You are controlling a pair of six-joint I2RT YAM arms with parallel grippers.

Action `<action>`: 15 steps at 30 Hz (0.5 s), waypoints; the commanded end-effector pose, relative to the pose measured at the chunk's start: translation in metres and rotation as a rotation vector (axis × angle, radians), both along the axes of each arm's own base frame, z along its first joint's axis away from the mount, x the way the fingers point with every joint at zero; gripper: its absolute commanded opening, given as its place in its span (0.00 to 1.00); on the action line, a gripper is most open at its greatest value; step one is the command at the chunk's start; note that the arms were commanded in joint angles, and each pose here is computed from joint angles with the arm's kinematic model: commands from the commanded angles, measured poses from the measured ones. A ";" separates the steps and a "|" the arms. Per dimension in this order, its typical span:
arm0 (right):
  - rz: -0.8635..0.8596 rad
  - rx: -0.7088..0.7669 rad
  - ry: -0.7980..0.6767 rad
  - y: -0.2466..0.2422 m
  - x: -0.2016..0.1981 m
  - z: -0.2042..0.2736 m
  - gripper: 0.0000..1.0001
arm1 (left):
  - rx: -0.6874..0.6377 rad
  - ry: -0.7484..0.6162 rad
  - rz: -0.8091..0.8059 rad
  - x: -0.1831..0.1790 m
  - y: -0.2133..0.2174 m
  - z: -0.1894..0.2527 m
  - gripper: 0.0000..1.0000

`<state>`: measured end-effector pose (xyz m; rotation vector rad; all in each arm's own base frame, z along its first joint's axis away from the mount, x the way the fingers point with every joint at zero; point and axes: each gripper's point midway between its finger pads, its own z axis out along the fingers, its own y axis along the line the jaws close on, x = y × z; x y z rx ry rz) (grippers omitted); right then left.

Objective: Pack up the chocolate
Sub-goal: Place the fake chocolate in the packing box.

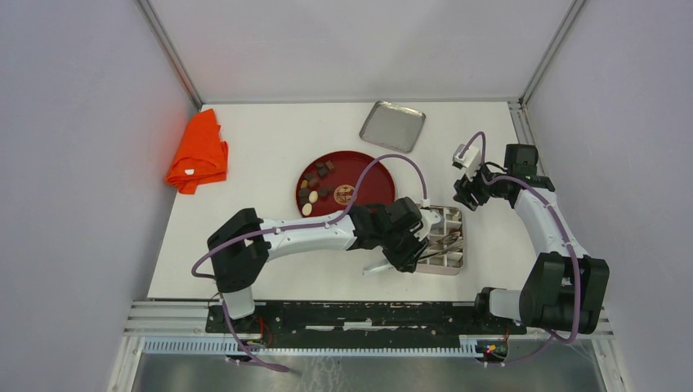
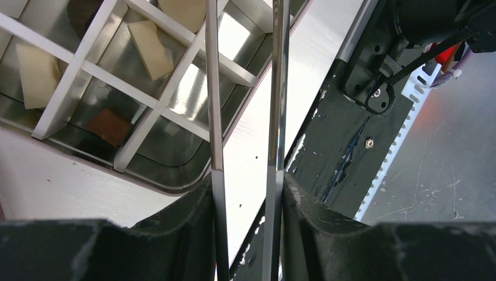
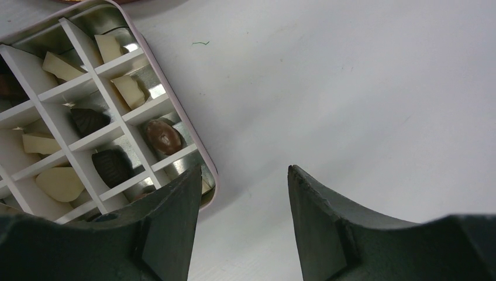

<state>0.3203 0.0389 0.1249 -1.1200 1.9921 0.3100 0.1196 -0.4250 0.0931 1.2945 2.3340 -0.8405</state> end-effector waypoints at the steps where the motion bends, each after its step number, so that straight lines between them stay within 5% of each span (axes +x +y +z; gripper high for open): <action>1: 0.002 0.002 -0.015 0.000 0.001 0.004 0.62 | -0.061 -0.036 -0.010 0.005 -0.016 0.020 0.43; 15: 0.129 0.061 -0.006 0.018 -0.011 0.002 0.62 | -0.085 -0.075 0.036 -0.002 0.026 0.053 0.39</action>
